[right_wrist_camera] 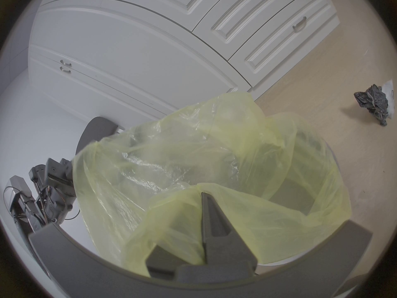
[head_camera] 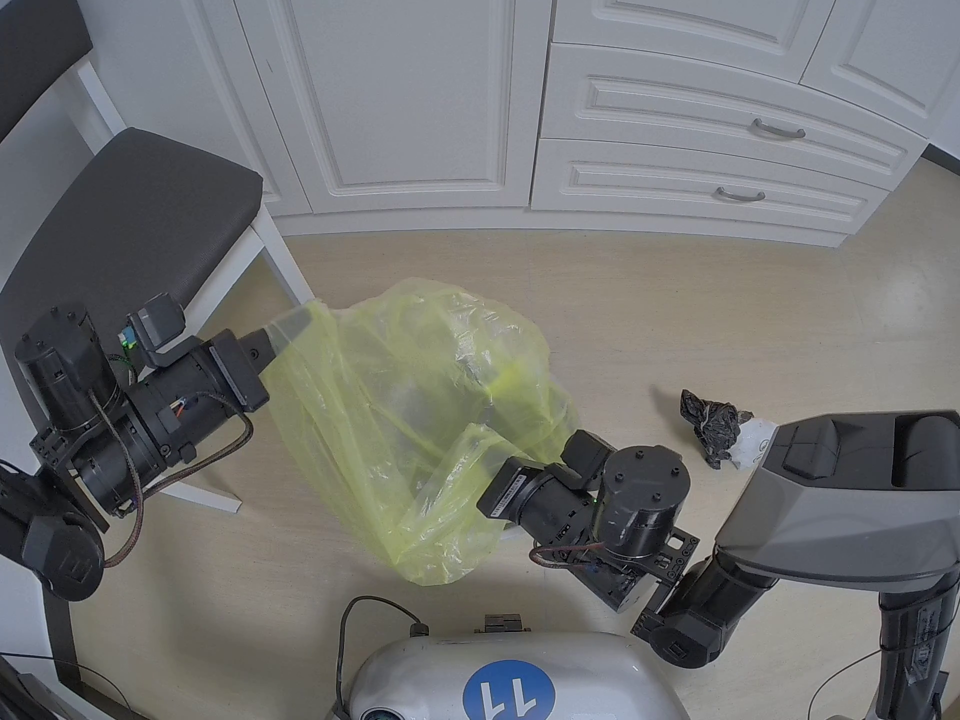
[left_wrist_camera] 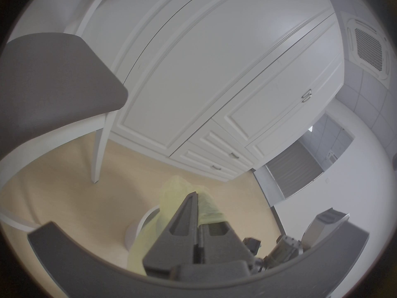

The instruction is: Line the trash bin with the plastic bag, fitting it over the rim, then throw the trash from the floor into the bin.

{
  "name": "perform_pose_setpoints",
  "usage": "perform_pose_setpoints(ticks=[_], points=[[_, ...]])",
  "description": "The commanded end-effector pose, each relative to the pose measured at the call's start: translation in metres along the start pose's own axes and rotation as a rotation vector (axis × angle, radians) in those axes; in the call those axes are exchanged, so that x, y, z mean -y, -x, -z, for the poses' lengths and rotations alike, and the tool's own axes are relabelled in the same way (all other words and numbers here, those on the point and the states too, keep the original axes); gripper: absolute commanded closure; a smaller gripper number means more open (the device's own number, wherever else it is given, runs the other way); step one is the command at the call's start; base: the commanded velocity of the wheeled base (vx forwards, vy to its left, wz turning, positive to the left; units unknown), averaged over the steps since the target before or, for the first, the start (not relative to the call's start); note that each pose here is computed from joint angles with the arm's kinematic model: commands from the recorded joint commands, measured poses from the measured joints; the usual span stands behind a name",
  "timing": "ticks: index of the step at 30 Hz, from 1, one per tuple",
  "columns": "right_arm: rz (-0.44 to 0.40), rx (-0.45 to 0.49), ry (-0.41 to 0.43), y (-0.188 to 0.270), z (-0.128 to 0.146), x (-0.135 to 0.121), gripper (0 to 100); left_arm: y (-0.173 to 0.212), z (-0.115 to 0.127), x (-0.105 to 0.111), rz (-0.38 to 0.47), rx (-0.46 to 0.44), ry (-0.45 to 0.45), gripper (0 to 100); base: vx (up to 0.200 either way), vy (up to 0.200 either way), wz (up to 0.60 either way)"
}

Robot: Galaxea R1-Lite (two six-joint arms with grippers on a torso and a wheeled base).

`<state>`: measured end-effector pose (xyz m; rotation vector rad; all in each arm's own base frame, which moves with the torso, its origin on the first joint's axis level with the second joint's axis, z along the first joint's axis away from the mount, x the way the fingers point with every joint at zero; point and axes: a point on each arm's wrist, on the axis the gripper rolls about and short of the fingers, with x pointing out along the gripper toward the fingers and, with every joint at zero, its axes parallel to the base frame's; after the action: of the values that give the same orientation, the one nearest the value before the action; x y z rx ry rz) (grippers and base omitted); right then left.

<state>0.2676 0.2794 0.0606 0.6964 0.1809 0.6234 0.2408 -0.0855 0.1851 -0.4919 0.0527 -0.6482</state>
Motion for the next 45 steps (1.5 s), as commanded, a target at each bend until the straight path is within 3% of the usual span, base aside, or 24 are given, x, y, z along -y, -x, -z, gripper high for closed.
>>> perform_pose_setpoints(ticks=[1,5,15,20,24,27,30,32,40,45], points=[[-0.033,0.028,-0.008,0.003,-0.007,-0.011,100,0.019,-0.015,0.0,-0.023,-0.009,-0.036,100,0.0,0.0,0.0],[-0.029,0.015,-0.006,0.004,-0.001,-0.012,100,0.025,-0.014,0.002,-0.017,-0.103,-0.029,100,0.0,0.0,0.0],[0.007,0.002,0.0,-0.008,0.014,0.006,100,0.01,-0.003,-0.017,-0.065,-0.153,0.001,100,0.0,0.0,0.0],[0.018,0.114,-0.01,-0.018,-0.017,0.003,100,-0.006,0.011,-0.049,-0.151,-0.204,0.035,100,0.0,0.0,0.0],[0.059,0.121,-0.01,-0.026,-0.022,0.006,100,-0.011,0.015,-0.063,-0.179,-0.207,0.044,100,0.0,0.0,0.0],[0.158,0.142,-0.031,-0.045,-0.012,0.014,100,-0.015,0.022,-0.078,-0.206,-0.206,0.05,100,0.0,0.0,0.0],[0.201,0.153,-0.03,-0.053,-0.01,0.014,100,-0.016,0.023,-0.081,-0.208,-0.197,0.047,100,0.0,0.0,0.0],[0.192,0.157,-0.034,-0.053,-0.012,0.009,100,-0.015,0.023,-0.082,-0.21,-0.196,0.047,100,0.0,0.0,0.0],[0.041,0.097,-0.057,-0.038,0.004,-0.054,100,-0.011,0.026,-0.076,-0.203,-0.208,0.049,100,0.0,0.0,0.0],[0.011,0.067,-0.06,-0.031,0.014,-0.067,100,-0.01,0.025,-0.077,-0.205,-0.208,0.031,100,0.0,0.0,0.0]])
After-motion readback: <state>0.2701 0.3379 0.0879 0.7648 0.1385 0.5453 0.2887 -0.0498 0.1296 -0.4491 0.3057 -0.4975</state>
